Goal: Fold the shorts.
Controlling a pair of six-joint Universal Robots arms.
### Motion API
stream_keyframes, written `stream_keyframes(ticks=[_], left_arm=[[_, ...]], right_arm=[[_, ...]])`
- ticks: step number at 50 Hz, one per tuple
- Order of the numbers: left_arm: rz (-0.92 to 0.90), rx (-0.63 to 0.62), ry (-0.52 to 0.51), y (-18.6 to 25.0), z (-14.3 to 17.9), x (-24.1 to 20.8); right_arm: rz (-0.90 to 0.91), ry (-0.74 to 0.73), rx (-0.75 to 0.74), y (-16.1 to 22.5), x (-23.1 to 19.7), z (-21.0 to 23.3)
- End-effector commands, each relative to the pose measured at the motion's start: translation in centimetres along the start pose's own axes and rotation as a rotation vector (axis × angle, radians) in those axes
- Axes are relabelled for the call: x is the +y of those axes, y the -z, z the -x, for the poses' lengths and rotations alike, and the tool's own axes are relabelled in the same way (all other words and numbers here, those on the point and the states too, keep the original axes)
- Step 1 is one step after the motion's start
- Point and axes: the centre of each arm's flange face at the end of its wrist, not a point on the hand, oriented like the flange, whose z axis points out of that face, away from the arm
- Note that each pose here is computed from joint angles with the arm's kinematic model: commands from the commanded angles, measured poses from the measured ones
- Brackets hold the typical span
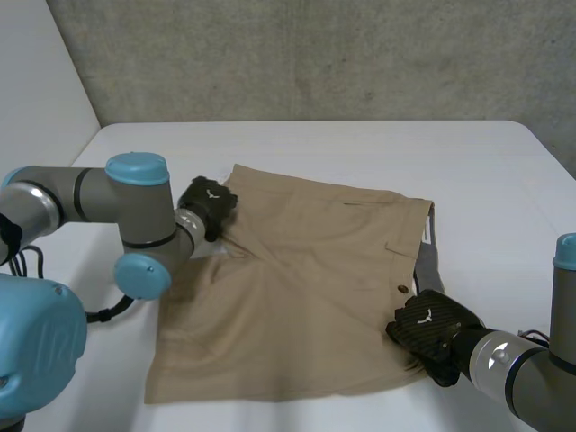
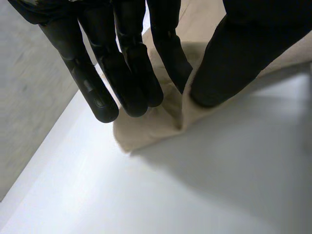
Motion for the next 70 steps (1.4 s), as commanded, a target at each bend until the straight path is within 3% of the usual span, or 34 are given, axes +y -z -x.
stream_keyframes(ticks=[1,9,17,32,46,54,70], left_arm=[[0.066,-0.045,0.010,2.9,0.3,0.1],[0.165,-0.162,0.014,4.5,0.5,0.5],[0.050,-0.222,0.070,5.4,2.6,-2.8],[-0.160,-0.084,0.079,4.4,2.8,-5.8],[0.001,-0.033,-0.035,1.5,1.6,-0.8],[0.113,-0.148,-0.041,1.7,2.6,0.5],[0.168,-0.152,-0.046,3.5,1.7,0.8]], right_arm=[[0.002,-0.001,-0.002,0.0,0.1,0.0],[0.002,-0.001,-0.002,0.0,0.1,0.1],[0.002,-0.001,-0.002,0.0,0.1,0.1],[0.002,-0.001,-0.002,0.0,0.2,0.2],[0.005,-0.003,-0.001,-0.1,0.3,0.2],[0.010,-0.009,0.011,-0.1,0.4,-0.2],[0.011,-0.010,0.015,-0.1,0.4,-0.2]])
